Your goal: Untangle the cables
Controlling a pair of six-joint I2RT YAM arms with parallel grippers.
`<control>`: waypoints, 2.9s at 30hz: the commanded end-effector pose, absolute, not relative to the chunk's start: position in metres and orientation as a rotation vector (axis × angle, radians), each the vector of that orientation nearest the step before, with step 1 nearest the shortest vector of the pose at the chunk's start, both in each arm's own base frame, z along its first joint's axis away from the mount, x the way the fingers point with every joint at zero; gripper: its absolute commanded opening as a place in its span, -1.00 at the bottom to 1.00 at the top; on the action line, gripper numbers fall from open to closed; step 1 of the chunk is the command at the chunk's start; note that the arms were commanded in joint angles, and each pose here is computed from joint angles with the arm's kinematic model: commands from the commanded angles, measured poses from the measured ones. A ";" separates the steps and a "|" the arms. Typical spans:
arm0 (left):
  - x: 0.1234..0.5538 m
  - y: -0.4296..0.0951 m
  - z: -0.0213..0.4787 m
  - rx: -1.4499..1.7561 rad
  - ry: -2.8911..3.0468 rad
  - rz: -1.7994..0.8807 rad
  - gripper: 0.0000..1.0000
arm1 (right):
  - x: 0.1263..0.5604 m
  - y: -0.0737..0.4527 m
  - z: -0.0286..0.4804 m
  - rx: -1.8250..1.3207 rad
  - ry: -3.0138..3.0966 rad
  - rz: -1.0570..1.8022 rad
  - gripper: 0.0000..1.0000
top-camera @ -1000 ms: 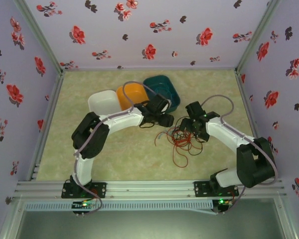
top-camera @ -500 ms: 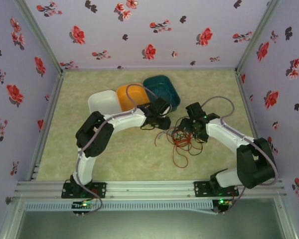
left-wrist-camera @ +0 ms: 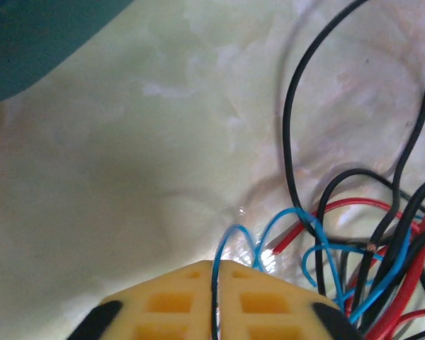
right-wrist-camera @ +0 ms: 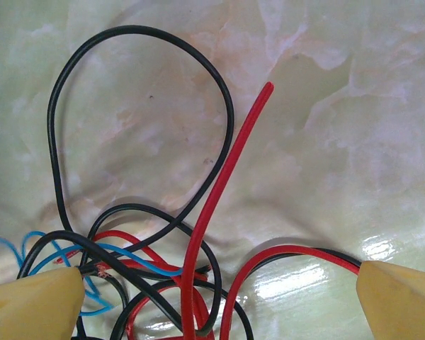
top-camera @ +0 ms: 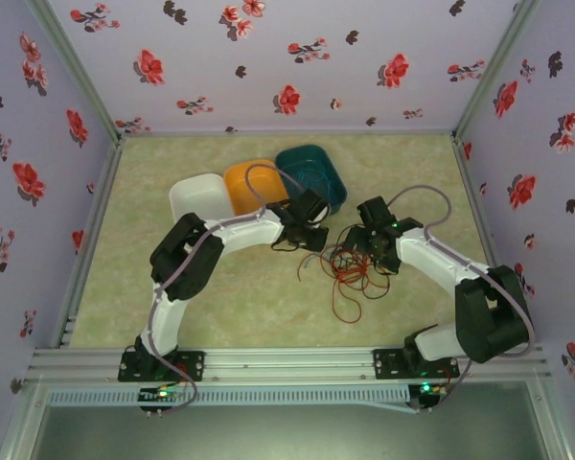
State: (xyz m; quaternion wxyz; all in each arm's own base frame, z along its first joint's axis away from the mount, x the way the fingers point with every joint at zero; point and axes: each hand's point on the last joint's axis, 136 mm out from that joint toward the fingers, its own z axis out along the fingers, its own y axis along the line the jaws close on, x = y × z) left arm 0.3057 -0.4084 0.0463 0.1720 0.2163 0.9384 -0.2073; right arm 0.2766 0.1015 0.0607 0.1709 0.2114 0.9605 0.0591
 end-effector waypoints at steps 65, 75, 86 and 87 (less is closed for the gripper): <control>0.274 -0.336 0.403 0.703 1.648 -0.596 -1.00 | 0.305 0.205 0.135 0.099 2.361 0.760 0.04; 0.277 -0.320 0.427 0.637 1.584 -0.563 -1.00 | 0.304 0.200 0.158 0.057 2.307 0.746 0.12; 0.288 -0.325 0.418 0.619 1.608 -0.551 -1.00 | 0.282 0.189 0.241 -0.034 2.039 0.768 0.20; 0.289 -0.325 0.418 0.614 1.610 -0.550 -1.00 | 0.279 0.191 0.247 -0.047 2.015 0.773 0.19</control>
